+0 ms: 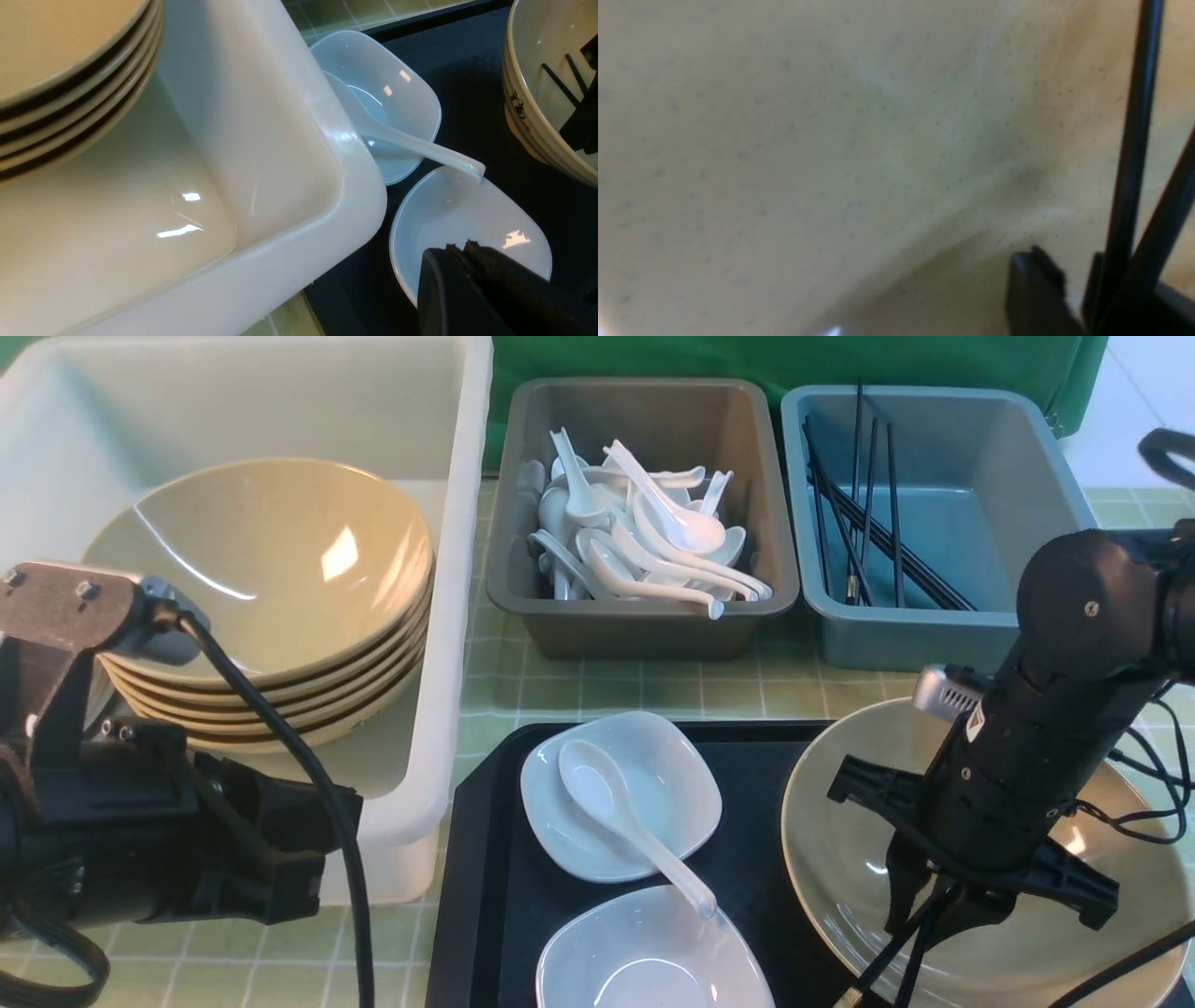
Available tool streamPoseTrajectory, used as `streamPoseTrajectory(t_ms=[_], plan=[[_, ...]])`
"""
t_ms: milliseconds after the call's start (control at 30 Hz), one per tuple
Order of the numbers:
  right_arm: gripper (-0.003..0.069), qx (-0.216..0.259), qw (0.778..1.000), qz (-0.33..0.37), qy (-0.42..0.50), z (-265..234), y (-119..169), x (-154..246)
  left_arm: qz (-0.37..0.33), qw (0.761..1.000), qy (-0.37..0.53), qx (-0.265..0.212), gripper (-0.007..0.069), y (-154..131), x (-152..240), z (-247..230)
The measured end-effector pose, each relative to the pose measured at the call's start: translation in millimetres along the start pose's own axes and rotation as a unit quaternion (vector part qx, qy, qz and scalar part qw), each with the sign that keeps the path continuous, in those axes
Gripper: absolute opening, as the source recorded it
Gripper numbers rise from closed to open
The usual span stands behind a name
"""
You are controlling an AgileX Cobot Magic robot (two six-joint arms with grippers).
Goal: On green table put chopsticks spoon bowls plates into blue grey white boxes.
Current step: 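Move the grippers toward the tableware on the black tray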
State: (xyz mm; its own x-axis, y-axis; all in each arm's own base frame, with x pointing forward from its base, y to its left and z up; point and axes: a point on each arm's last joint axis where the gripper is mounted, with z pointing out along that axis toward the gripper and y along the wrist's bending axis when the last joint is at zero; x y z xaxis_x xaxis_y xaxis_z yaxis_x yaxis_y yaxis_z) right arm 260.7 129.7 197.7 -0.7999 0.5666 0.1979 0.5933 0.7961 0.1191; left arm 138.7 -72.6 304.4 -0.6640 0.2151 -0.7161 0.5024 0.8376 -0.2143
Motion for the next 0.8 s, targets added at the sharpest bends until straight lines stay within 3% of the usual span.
streamPoseTrajectory(t_ms=[167, 433, 600, 800], plan=[[0.0036, 0.006, 0.999, -0.034, 0.008, -3, -2, 3, 0.001, 1.000, 0.003, 0.001, -0.0001, 0, 1, 0], [0.0036, -0.010, 0.996, -0.085, -0.002, -18, -5, 9, 0.003, 1.000, 0.003, 0.002, -0.0001, 0, 1, 0], [0.0036, -0.020, 0.986, -0.166, -0.012, -30, -5, 12, 0.001, 1.000, 0.002, 0.003, -0.0001, -1, 0, 0], [0.0036, -0.036, 0.977, -0.209, -0.027, -52, 1, 2, 0.001, 1.000, 0.002, 0.003, -0.0001, -1, 0, 0]])
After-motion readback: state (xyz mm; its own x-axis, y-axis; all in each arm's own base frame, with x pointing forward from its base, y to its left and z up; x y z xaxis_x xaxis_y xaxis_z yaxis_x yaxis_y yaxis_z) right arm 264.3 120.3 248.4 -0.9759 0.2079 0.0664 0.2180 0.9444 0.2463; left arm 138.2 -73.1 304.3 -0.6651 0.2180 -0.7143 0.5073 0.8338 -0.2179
